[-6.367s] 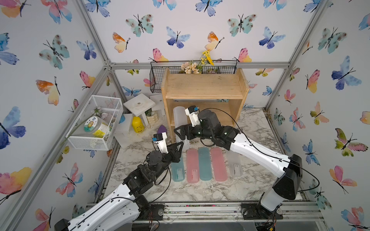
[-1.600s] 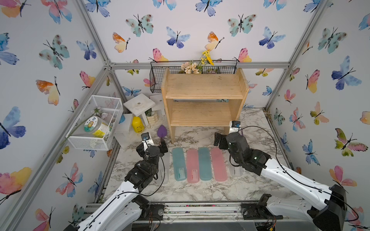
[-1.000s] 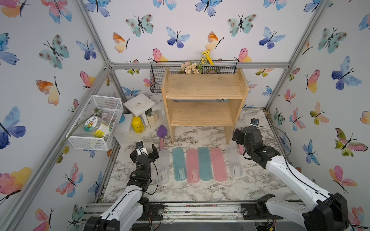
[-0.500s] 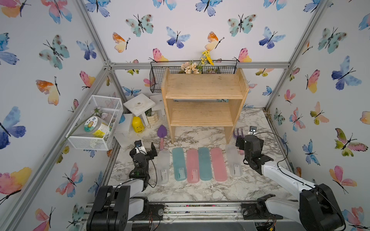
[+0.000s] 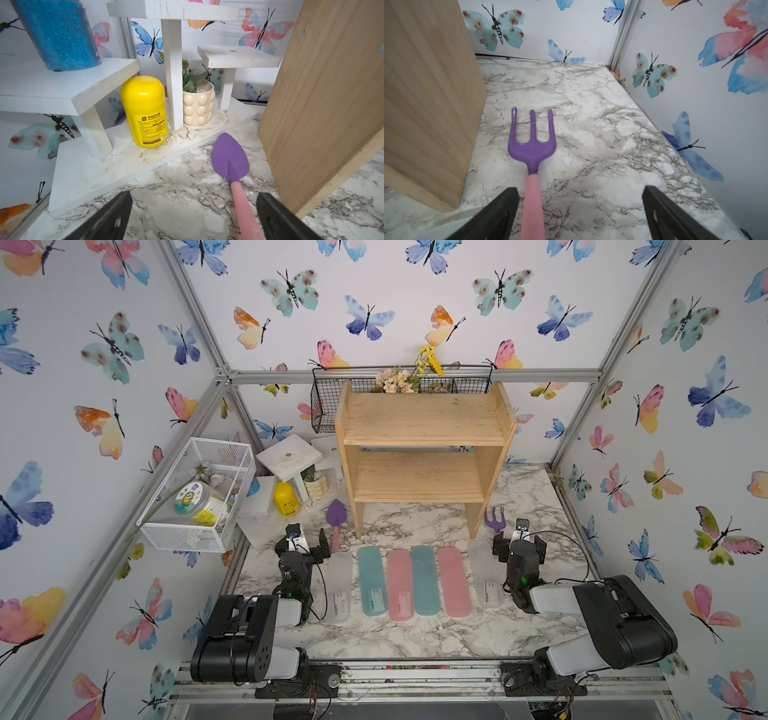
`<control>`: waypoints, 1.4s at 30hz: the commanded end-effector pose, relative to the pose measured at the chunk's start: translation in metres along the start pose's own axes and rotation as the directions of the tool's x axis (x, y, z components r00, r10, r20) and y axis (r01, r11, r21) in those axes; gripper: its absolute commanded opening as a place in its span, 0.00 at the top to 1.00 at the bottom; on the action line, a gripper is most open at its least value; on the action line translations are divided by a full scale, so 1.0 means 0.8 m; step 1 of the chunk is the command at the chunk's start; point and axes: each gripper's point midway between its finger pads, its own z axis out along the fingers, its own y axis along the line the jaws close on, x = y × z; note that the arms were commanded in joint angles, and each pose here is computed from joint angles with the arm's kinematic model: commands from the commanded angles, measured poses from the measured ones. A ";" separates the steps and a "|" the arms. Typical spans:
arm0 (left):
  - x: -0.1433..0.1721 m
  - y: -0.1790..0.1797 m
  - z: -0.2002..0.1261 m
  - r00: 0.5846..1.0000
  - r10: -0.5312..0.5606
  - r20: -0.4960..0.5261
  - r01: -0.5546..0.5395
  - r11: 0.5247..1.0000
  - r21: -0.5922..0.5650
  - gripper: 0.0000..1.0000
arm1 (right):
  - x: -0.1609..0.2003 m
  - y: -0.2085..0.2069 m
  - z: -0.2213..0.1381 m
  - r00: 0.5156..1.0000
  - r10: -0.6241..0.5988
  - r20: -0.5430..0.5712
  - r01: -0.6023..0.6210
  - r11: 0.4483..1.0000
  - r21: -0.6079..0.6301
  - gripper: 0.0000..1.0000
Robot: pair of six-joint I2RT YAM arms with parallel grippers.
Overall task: Remove the pencil cases from the shelf
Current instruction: Reset both arms
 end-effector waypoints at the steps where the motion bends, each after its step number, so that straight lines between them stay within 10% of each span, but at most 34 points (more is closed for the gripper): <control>1: 0.016 0.003 0.000 0.999 0.012 -0.049 -0.012 1.000 -0.015 0.01 | -0.021 -0.007 0.004 0.992 0.061 0.106 -0.057 0.998 -0.037 0.01; 42: 0.016 0.003 0.000 0.999 0.010 -0.051 -0.011 1.000 -0.016 0.01 | -0.005 -0.013 0.013 0.990 0.114 0.087 -0.101 0.984 -0.146 0.01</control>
